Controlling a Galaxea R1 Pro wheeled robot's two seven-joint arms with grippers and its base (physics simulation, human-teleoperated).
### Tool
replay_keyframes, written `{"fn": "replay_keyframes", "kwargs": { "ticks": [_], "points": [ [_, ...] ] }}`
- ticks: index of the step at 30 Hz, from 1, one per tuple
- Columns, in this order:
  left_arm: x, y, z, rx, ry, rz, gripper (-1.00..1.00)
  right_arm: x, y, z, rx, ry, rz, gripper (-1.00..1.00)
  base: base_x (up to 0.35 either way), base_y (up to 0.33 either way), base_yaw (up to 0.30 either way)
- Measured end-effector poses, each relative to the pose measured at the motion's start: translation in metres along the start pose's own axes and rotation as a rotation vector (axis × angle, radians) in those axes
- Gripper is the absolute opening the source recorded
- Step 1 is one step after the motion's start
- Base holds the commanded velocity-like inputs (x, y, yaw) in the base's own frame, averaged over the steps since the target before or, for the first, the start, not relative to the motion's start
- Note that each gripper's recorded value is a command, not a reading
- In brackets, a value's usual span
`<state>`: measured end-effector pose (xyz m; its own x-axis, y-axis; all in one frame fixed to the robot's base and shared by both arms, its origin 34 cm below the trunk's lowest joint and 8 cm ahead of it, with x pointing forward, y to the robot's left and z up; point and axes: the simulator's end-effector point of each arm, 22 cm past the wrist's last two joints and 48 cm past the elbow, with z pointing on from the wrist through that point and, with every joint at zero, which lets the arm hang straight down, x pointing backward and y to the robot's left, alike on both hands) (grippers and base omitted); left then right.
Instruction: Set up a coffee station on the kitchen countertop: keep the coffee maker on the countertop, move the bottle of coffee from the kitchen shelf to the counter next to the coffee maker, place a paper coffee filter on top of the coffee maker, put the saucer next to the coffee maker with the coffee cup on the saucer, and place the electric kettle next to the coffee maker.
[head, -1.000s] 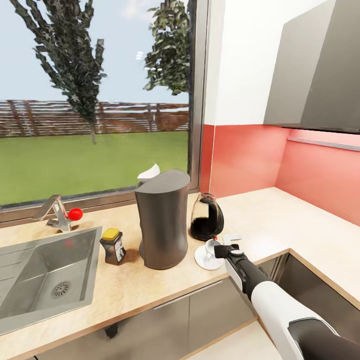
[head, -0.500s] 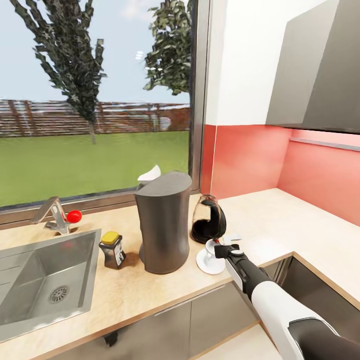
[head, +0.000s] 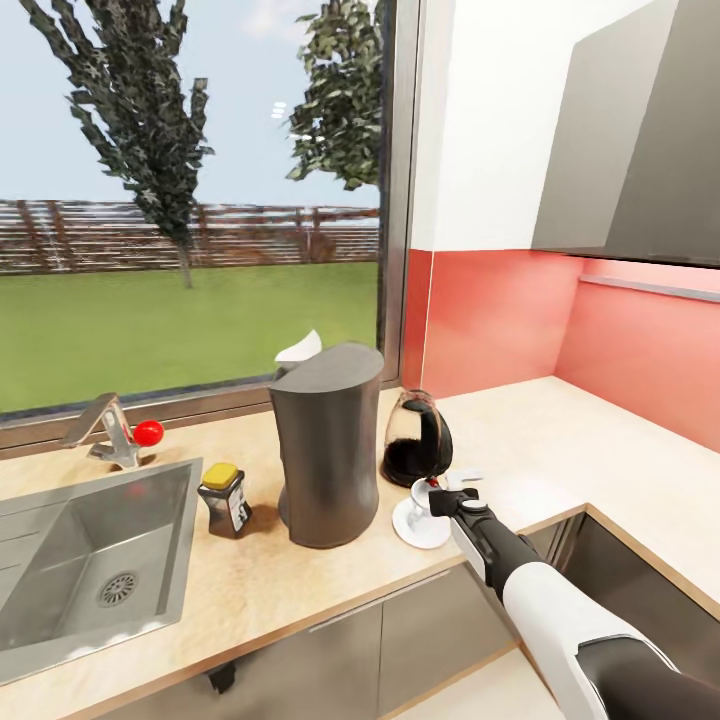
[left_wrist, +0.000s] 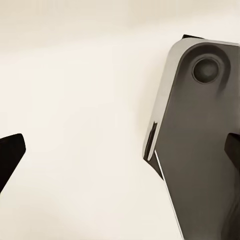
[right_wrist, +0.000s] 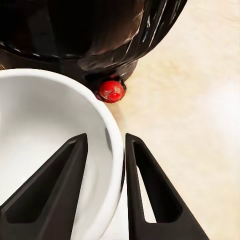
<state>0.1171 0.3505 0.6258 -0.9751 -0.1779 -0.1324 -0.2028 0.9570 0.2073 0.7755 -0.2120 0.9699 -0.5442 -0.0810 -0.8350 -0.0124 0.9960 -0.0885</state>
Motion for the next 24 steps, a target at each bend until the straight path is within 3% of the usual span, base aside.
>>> {"fn": "replay_keyframes", "kwargs": {
  "ticks": [24],
  "points": [
    [0.001, 0.000, 0.000, 0.003, 0.003, 0.016, 1.00, 0.013, 0.001, 0.001, 0.001, 0.031, -0.003, -1.00, -0.010, 0.000, 0.000]
  ]
}}
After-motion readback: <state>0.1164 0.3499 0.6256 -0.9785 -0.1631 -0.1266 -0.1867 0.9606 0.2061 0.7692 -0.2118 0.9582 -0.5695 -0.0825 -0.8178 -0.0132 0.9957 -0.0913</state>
